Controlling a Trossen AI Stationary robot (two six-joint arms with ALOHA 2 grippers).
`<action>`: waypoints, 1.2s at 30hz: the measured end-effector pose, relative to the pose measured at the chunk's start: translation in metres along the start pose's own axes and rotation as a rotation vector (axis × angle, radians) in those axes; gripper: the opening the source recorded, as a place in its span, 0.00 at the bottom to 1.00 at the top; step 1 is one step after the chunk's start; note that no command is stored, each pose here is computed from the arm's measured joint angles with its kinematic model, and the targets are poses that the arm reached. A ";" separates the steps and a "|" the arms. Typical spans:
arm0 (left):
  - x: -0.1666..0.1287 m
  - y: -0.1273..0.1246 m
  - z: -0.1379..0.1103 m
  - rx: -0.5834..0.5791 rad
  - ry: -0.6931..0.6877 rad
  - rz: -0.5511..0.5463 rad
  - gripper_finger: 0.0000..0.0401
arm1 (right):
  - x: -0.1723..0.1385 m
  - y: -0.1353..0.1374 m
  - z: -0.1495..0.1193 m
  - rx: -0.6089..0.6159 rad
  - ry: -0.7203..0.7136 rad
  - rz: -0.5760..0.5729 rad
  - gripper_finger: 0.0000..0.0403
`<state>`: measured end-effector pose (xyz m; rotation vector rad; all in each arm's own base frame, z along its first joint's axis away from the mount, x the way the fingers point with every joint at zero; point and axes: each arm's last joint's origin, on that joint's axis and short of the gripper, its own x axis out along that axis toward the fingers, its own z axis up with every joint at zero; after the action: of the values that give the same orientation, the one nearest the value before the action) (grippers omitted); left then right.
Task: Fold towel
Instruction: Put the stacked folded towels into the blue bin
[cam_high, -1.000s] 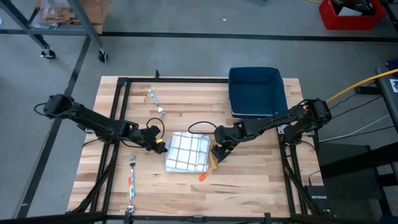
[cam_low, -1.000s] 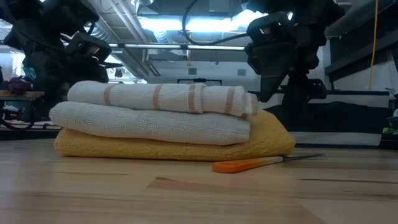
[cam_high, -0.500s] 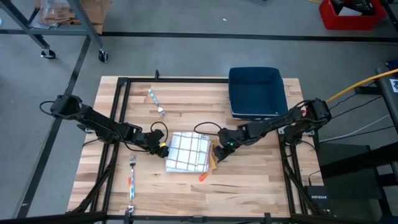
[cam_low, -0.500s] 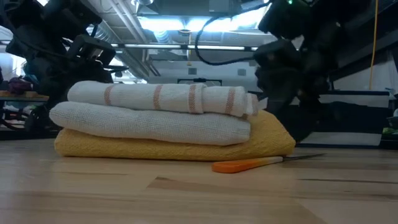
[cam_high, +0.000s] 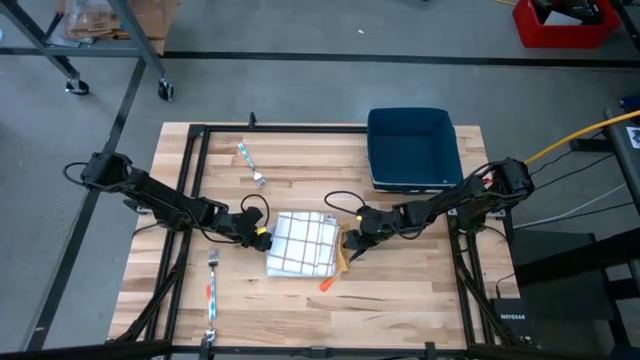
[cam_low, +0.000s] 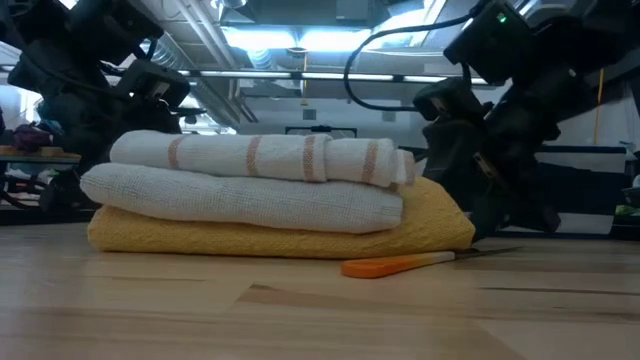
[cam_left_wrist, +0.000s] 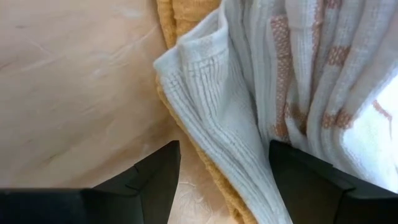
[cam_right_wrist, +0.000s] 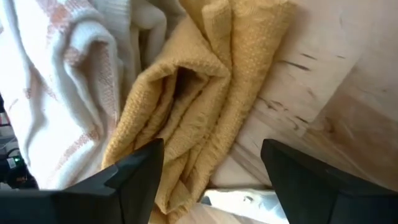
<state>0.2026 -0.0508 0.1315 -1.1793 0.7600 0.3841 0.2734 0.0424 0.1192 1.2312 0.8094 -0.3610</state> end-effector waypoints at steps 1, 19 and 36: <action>0.000 0.000 0.000 0.000 -0.003 0.000 0.59 | 0.000 0.000 0.000 0.000 -0.008 0.000 0.69; 0.024 0.001 0.000 -0.080 -0.047 -0.016 0.59 | 0.012 0.000 0.003 0.014 -0.079 0.040 0.69; 0.027 0.000 0.001 -0.030 -0.107 -0.029 0.59 | 0.013 0.000 0.004 0.018 -0.115 0.037 0.70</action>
<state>0.2215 -0.0529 0.1122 -1.1867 0.6459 0.4326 0.2837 0.0407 0.1109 1.2296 0.6856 -0.4059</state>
